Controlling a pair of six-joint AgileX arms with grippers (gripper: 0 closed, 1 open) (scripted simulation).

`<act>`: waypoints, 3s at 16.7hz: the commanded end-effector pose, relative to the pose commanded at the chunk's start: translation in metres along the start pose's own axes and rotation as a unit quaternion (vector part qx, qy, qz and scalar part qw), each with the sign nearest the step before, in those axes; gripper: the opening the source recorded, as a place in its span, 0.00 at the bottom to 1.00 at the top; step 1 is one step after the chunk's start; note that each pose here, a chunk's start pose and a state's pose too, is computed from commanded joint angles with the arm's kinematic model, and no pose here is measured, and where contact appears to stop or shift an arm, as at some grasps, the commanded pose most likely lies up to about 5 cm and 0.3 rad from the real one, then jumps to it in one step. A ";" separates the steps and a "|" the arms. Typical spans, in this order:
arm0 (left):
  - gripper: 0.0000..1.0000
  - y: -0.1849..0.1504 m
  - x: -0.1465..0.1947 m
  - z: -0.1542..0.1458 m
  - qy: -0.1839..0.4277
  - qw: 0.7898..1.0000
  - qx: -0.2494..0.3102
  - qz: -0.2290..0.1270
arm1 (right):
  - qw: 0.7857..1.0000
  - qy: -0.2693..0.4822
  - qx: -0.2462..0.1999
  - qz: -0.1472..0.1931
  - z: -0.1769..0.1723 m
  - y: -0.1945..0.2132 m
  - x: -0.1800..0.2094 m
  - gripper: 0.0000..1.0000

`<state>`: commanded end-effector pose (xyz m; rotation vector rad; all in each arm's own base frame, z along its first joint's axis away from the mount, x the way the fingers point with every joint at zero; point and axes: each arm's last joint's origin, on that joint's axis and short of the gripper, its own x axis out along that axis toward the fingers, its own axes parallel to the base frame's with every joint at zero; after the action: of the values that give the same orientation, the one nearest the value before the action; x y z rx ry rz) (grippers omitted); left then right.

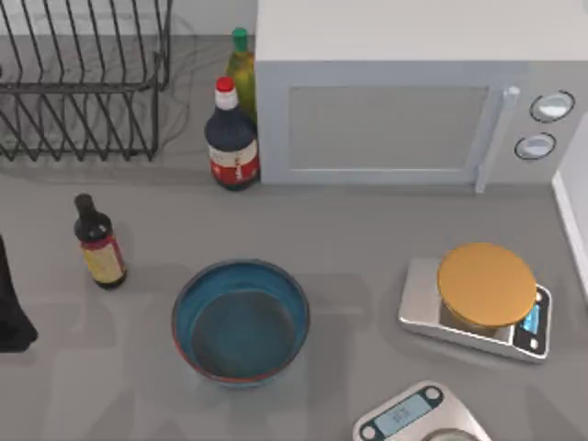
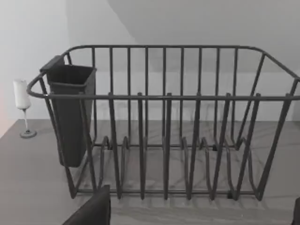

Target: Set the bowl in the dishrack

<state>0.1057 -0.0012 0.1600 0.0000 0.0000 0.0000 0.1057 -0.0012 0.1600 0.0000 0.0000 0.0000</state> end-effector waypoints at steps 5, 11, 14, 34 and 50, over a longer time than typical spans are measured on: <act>1.00 -0.004 0.000 0.011 0.026 0.999 -0.016 -0.018 | 1.000 0.000 0.000 0.000 0.000 0.000 0.000 1.00; 1.00 -0.027 0.021 0.078 0.186 0.975 -0.085 -0.088 | 1.000 0.000 0.000 0.000 0.000 0.000 0.000 1.00; 1.00 -0.055 0.057 0.109 0.320 0.936 -0.104 -0.109 | 1.000 0.000 0.000 0.000 0.000 0.000 0.000 1.00; 1.00 -0.284 0.164 0.068 0.707 0.707 0.007 -0.007 | 1.000 0.000 0.000 0.000 0.000 0.000 0.000 1.00; 1.00 -0.284 0.164 -0.032 0.707 0.707 0.007 -0.007 | 1.000 0.000 0.000 0.000 0.000 0.000 0.000 1.00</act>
<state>0.2696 -0.2854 0.1280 0.0155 1.5707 -0.0159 0.1057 -0.0012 0.1600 0.0000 0.0000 0.0000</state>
